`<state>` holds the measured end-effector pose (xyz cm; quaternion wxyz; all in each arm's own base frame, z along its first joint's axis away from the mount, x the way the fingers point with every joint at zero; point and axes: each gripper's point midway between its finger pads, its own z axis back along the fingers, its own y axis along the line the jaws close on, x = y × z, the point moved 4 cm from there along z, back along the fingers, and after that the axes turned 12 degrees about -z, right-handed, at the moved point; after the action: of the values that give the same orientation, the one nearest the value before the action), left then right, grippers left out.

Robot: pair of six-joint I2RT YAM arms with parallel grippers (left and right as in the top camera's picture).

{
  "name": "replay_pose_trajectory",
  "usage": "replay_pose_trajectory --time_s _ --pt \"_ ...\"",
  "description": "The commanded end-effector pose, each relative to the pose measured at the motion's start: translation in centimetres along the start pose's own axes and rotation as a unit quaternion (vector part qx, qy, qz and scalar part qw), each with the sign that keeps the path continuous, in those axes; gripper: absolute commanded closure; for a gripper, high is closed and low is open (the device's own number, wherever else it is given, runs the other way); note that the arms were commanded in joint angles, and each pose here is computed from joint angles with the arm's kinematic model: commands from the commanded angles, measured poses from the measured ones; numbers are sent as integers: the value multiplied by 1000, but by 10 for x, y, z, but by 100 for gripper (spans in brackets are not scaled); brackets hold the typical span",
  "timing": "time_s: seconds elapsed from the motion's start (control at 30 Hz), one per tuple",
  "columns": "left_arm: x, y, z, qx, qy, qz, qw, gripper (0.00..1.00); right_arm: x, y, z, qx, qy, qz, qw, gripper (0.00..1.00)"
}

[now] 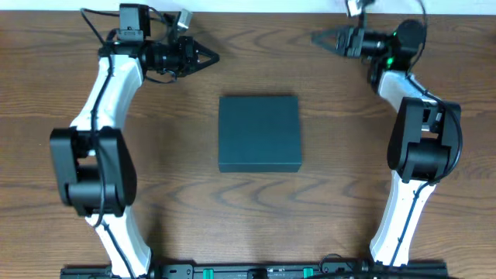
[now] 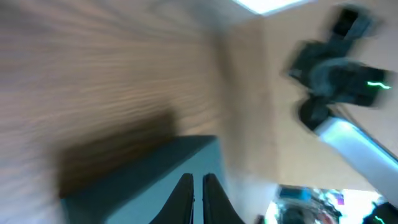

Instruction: Pack container

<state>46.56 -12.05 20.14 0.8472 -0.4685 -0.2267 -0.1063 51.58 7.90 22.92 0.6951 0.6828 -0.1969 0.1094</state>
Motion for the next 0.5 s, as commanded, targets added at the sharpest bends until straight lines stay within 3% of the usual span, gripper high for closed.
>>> replay_pose_trajectory --time_s 0.0,0.23,0.47 --pt "3 6 28 157 -12 -3 987 95 18 24 2 0 4 -22 1000 99" --pt "-26 -10 67 267 23 31 963 95 46 77 6 -1 0 35 999 99" --pt "-64 -10 81 377 100 51 919 94 61 106 12 -4 -6 40 999 99"
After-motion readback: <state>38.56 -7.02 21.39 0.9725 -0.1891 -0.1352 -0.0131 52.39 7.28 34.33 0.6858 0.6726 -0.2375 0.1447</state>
